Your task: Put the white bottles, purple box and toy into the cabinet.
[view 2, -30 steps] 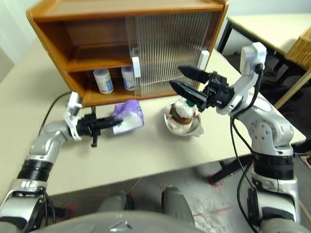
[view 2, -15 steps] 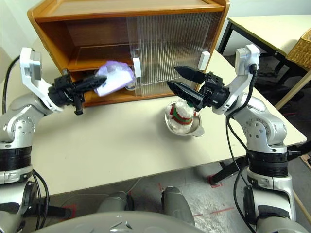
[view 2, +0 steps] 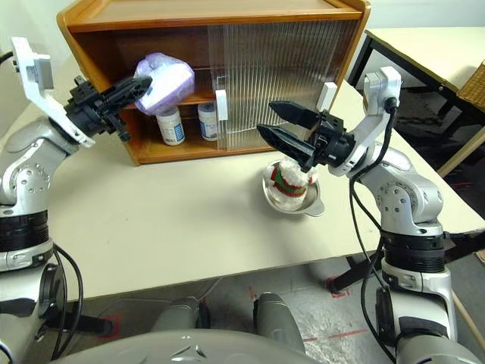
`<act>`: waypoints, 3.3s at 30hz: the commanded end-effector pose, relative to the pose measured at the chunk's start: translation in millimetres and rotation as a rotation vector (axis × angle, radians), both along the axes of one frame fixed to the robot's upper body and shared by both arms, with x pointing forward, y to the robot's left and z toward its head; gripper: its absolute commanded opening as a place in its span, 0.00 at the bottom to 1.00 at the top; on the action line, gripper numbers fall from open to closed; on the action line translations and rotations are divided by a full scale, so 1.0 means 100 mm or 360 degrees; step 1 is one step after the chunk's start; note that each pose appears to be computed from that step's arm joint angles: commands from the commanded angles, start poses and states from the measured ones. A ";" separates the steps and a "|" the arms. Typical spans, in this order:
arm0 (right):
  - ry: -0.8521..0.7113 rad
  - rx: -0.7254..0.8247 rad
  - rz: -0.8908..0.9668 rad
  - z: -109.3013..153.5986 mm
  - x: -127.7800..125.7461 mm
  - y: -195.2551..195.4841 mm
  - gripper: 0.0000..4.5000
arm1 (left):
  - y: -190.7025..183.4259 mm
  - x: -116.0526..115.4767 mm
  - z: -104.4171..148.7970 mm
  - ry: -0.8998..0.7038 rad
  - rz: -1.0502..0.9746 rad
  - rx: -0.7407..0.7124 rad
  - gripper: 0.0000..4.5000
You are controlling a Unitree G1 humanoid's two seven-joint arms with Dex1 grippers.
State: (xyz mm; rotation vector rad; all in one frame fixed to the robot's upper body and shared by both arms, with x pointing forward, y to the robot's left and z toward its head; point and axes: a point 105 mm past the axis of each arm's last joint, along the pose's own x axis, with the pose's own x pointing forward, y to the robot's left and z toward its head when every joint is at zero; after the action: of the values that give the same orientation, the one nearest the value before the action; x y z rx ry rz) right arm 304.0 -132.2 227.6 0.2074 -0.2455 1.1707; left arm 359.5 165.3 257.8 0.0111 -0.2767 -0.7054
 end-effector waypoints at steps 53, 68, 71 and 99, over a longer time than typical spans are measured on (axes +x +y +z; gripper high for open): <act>0.0001 0.0008 -0.0041 -0.04 -0.04 -0.05 1.00 | -0.44 0.53 -0.05 -0.0082 0.0542 -0.0136 0.99; 0.0001 -0.0003 -0.0025 -0.04 -0.03 -0.05 1.00 | -0.27 0.33 -0.46 0.0064 0.0450 0.0112 0.42; -0.0003 -0.0001 -0.0020 -0.03 -0.03 -0.04 1.00 | -0.35 0.39 -0.46 0.0065 0.0482 0.0072 0.14; -0.0005 -0.0004 -0.0029 -0.02 -0.04 -0.04 1.00 | -0.44 0.67 -0.63 0.0180 0.0821 0.0009 0.01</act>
State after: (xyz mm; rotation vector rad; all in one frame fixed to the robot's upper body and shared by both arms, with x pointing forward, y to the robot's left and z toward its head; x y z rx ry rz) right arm 302.0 -136.3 221.4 0.2118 -0.2308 1.1460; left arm 422.0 120.7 197.6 0.0423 -0.1681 -0.2207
